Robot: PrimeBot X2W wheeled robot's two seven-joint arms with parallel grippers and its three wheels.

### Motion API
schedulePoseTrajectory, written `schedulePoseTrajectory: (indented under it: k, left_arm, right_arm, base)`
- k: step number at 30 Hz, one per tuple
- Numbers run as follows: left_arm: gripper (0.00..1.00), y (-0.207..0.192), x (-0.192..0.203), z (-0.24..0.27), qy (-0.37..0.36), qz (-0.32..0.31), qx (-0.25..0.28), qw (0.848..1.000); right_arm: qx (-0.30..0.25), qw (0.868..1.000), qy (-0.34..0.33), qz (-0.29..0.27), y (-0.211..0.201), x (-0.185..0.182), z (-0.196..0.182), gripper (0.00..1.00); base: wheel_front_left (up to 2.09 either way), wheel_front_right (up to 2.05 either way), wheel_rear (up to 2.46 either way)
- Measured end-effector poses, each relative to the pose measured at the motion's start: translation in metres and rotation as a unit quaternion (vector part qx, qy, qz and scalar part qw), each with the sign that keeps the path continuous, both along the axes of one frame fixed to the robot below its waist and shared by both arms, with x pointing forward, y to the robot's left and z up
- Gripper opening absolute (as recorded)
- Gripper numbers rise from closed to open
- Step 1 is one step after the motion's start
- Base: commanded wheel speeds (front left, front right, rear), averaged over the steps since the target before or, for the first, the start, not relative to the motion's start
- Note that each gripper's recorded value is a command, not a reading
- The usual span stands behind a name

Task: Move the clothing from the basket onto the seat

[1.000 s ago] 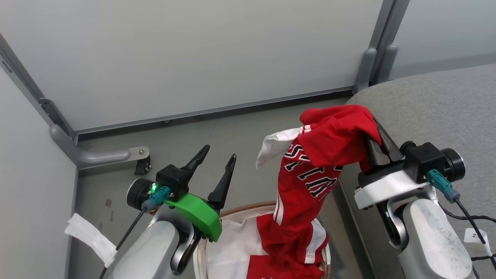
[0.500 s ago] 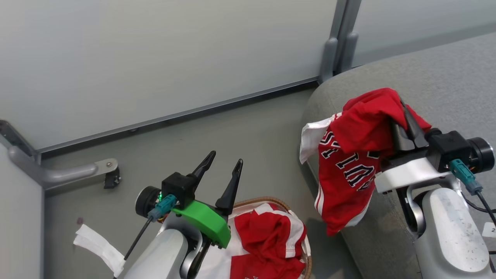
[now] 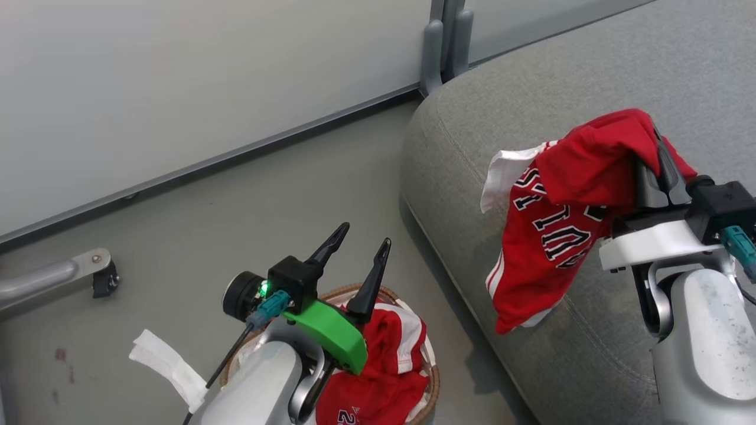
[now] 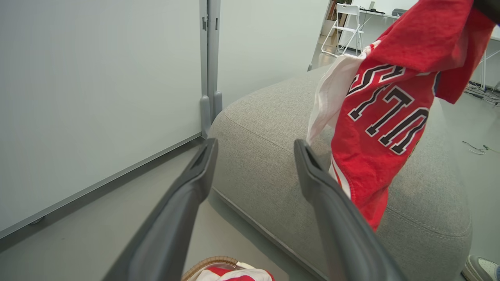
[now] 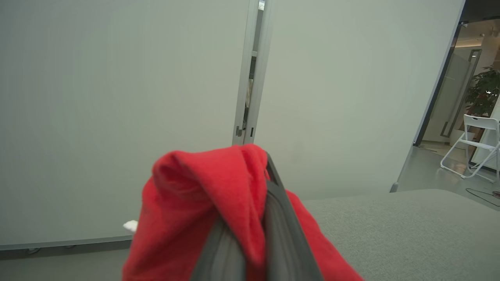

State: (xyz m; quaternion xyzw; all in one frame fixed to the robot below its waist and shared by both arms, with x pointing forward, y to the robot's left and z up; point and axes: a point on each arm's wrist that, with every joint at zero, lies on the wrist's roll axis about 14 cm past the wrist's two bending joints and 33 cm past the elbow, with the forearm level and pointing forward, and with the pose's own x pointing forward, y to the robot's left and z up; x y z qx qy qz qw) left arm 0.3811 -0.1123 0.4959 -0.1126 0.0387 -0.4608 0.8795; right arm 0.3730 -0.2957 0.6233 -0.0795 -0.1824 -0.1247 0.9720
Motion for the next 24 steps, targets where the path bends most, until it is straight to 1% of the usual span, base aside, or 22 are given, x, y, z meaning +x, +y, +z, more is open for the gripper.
schedulePoseTrajectory:
  k: [5,10,15,20,24]
  left_arm:
    - [1.00,-0.009,0.007,-0.010,0.009,-0.014,-0.002,1.000]
    - [1.00,-0.008,0.025,-0.019,0.016,-0.011,-0.007,1.000]
    - [1.00,-0.004,0.051,-0.028,0.014,-0.006,-0.012,1.000]
    - [1.00,0.001,0.078,-0.046,0.016,0.003,-0.014,1.000]
    - [1.00,0.004,0.092,-0.061,0.023,0.008,-0.018,1.000]
  right_arm:
    - [-0.019,1.000,0.001,-0.014,-0.009,0.016,0.005,0.00]
    - [-0.054,0.998,-0.017,-0.030,-0.019,0.046,0.028,0.00]
    - [-0.098,0.994,-0.040,-0.043,-0.029,0.089,0.057,0.00]
    - [-0.146,0.985,-0.066,-0.058,-0.043,0.134,0.090,0.00]
    - [-0.170,0.980,-0.073,-0.076,-0.057,0.163,0.100,0.00]
  base:
    - [0.00,0.00,0.00]
    - [0.00,0.00,0.00]
    - [0.00,0.00,0.00]
    - [0.00,0.00,0.00]
    - [0.00,0.00,0.00]
